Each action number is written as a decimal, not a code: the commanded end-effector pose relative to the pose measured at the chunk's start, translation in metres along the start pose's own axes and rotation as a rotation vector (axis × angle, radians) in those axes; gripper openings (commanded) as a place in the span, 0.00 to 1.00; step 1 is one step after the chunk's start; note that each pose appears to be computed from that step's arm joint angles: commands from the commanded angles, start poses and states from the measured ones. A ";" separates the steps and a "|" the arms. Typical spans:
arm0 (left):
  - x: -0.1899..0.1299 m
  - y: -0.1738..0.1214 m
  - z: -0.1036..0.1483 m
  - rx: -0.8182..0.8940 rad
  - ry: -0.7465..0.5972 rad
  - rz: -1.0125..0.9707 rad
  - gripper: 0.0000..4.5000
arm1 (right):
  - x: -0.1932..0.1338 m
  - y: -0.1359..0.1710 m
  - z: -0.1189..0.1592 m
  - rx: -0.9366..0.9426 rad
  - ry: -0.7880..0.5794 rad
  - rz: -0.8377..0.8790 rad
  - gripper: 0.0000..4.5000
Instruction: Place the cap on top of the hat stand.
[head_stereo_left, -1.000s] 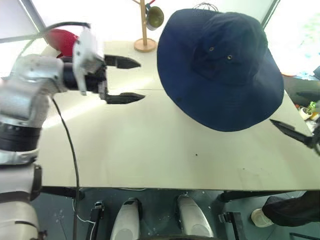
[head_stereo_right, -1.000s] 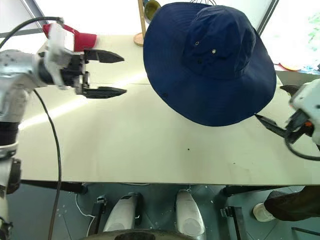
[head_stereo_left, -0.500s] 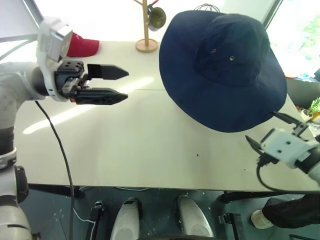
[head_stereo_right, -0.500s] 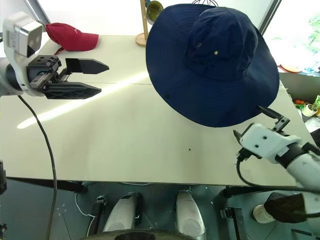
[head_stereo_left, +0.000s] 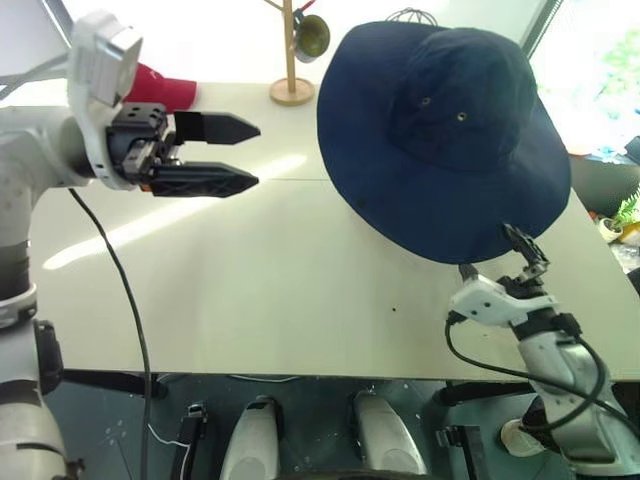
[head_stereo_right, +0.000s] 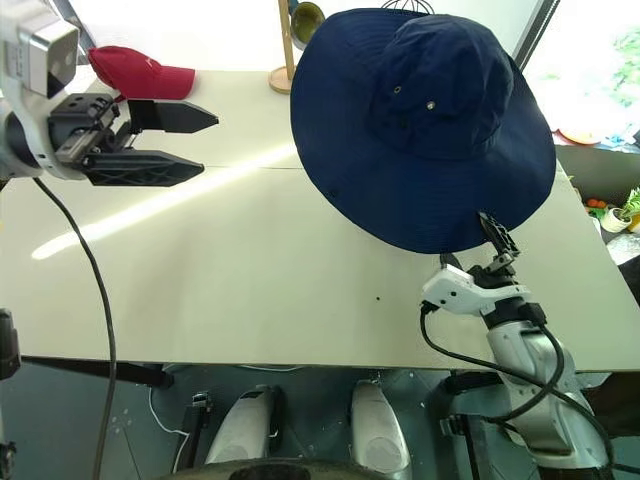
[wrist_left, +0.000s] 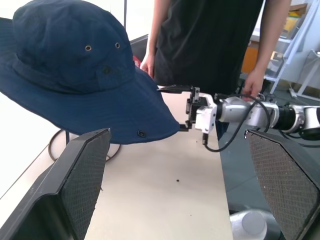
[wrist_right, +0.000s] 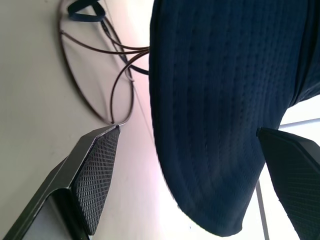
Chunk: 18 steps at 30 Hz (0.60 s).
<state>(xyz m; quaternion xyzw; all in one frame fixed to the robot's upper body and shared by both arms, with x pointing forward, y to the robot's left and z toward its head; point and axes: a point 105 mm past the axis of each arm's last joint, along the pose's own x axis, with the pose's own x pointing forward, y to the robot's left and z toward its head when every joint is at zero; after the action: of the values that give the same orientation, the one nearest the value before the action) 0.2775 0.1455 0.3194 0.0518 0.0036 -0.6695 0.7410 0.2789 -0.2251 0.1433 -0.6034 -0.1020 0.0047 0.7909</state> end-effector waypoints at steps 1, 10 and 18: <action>0.000 -0.005 0.009 0.049 0.005 -0.006 1.00 | 0.004 -0.007 0.001 -0.012 -0.018 -0.061 0.94; -0.001 -0.006 0.007 0.049 0.005 -0.003 1.00 | -0.006 -0.026 -0.002 -0.036 -0.030 -0.094 0.02; 0.001 -0.006 0.004 0.051 0.003 -0.012 1.00 | -0.014 -0.054 0.004 -0.118 -0.057 -0.095 0.01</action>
<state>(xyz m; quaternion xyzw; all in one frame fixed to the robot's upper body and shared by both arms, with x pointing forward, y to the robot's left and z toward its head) 0.2755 0.1431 0.3155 0.0586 0.0069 -0.6735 0.7368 0.2649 -0.2408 0.1625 -0.6284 -0.1129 -0.0093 0.7696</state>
